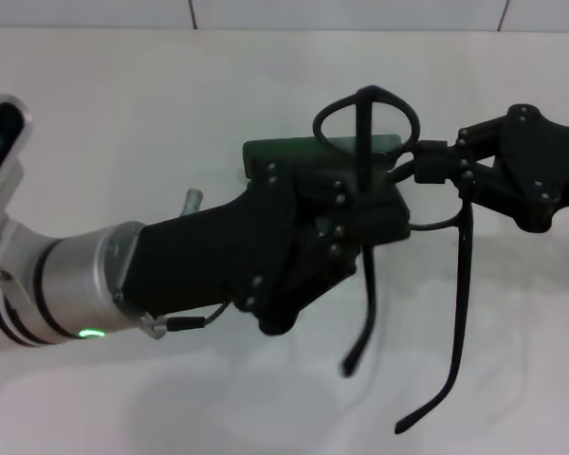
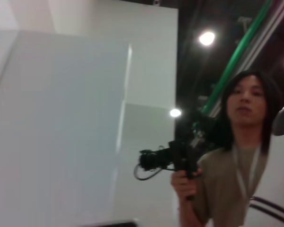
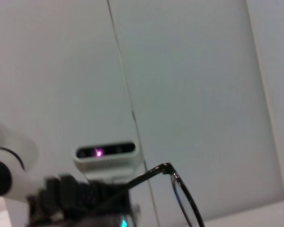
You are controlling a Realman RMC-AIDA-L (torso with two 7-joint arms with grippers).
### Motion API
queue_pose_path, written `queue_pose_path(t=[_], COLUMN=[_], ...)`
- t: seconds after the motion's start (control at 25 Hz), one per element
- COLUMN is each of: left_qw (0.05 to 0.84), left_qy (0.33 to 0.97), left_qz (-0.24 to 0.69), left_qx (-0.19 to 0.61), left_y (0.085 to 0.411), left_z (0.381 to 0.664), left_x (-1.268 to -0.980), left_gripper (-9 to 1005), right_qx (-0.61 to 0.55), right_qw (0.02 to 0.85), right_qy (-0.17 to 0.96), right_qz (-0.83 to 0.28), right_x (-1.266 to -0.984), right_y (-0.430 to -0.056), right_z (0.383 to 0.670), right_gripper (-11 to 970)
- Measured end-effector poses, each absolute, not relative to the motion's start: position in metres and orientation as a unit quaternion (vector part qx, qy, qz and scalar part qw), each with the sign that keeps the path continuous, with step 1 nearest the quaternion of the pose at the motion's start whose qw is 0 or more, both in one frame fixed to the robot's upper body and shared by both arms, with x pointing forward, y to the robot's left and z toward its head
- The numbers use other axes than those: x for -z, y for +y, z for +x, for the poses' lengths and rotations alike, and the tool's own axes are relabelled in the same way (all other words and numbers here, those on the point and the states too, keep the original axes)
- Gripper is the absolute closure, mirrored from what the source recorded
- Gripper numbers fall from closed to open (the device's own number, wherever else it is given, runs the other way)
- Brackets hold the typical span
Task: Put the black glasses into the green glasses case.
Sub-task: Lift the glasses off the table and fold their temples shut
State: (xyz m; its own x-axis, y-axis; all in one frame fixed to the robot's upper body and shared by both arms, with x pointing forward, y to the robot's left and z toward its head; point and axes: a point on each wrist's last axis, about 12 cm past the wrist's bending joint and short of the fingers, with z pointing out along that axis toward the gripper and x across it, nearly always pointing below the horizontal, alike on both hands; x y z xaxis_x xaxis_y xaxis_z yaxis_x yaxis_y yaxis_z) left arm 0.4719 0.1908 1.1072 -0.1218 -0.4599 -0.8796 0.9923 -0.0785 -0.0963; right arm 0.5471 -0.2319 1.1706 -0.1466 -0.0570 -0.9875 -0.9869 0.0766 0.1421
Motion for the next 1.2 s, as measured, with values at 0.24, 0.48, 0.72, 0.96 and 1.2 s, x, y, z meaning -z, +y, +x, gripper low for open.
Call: queue_pose_path(t=[0.24, 0.48, 0.72, 0.96, 1.2], left_qw=[0.579, 0.578, 0.577, 0.582, 0.573], left_qy=[0.416, 0.433, 0.437, 0.445, 0.431], left_qz=[0.323, 0.319, 0.318, 0.305, 0.313], left_qx=[0.622, 0.614, 0.613, 0.609, 0.622], left_y=[0.193, 0.192, 0.192, 0.194, 0.192], left_z=[0.473, 0.475, 0.476, 0.476, 0.473], left_x=[-1.095, -1.092, -1.092, -1.09, -1.092], left_gripper=[956, 956, 956, 955, 955], right_qx=[-0.523, -0.53, -0.532, -0.538, -0.531], right_qw=[0.471, 0.468, 0.468, 0.465, 0.47], right_qy=[0.557, 0.553, 0.552, 0.554, 0.561], right_qz=[-0.442, -0.441, -0.439, -0.434, -0.426], right_x=[-1.167, -1.166, -1.165, -1.162, -1.156], right_y=[-0.231, -0.23, -0.231, -0.23, -0.23], right_z=[0.549, 0.547, 0.546, 0.545, 0.547], right_gripper=[921, 921, 921, 921, 921])
